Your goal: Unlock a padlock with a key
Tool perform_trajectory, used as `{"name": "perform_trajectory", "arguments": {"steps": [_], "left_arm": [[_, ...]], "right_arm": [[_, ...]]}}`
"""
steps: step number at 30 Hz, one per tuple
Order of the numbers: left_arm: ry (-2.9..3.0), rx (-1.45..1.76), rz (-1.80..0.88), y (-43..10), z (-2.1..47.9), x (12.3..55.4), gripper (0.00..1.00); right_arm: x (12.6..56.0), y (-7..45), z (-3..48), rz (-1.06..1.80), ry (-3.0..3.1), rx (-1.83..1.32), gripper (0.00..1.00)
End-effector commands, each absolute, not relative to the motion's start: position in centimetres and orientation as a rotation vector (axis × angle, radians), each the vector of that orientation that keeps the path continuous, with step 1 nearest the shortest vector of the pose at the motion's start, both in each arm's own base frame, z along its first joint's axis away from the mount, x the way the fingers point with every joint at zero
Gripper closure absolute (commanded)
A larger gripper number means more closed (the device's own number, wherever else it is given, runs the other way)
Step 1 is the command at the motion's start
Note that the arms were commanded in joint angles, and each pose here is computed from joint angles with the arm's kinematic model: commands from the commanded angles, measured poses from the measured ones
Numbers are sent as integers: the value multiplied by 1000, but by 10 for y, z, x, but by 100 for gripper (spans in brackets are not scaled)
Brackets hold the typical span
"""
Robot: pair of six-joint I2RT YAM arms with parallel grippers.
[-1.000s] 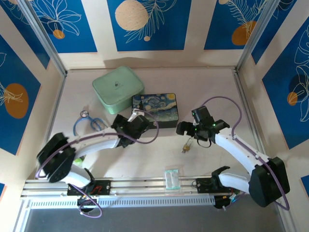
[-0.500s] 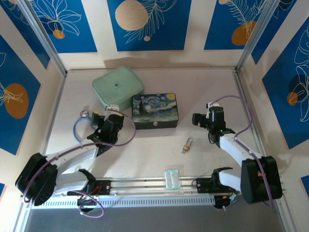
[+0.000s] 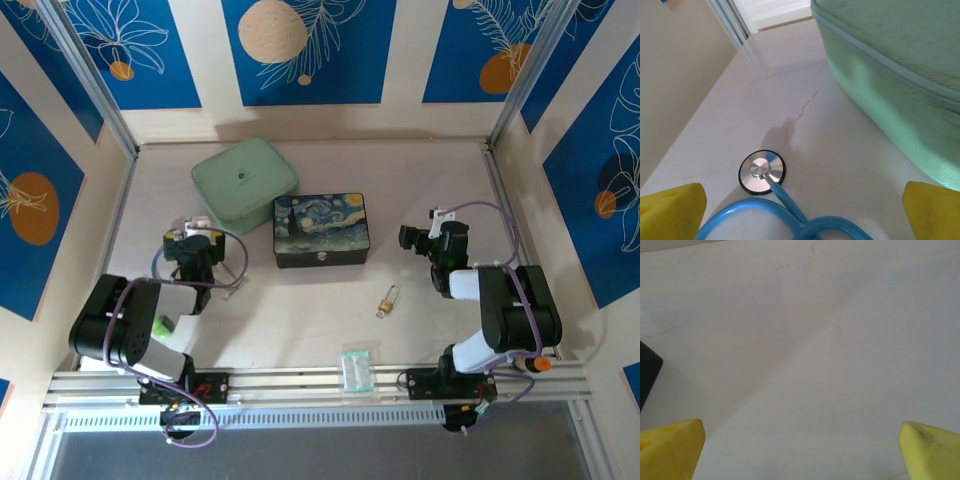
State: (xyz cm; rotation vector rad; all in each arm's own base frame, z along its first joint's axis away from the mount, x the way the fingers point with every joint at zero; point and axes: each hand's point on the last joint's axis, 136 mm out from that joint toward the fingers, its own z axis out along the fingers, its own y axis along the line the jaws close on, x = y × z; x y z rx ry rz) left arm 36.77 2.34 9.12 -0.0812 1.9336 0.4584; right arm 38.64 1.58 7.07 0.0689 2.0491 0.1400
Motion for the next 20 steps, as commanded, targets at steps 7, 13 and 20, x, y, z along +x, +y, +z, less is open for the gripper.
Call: {"name": "perform_trajectory", "arguments": {"steps": [7,13,20], "left_arm": [[1861,-21,194,0,97,393,0],[1880,-23,194,1,95,394,0],[1879,-26,195,1,95,393,0]], "right_arm": [[398,20,96,142,1941,18,1],[398,21,96,143,1941,15,1],[397,21,95,156,1945,12,1]]}}
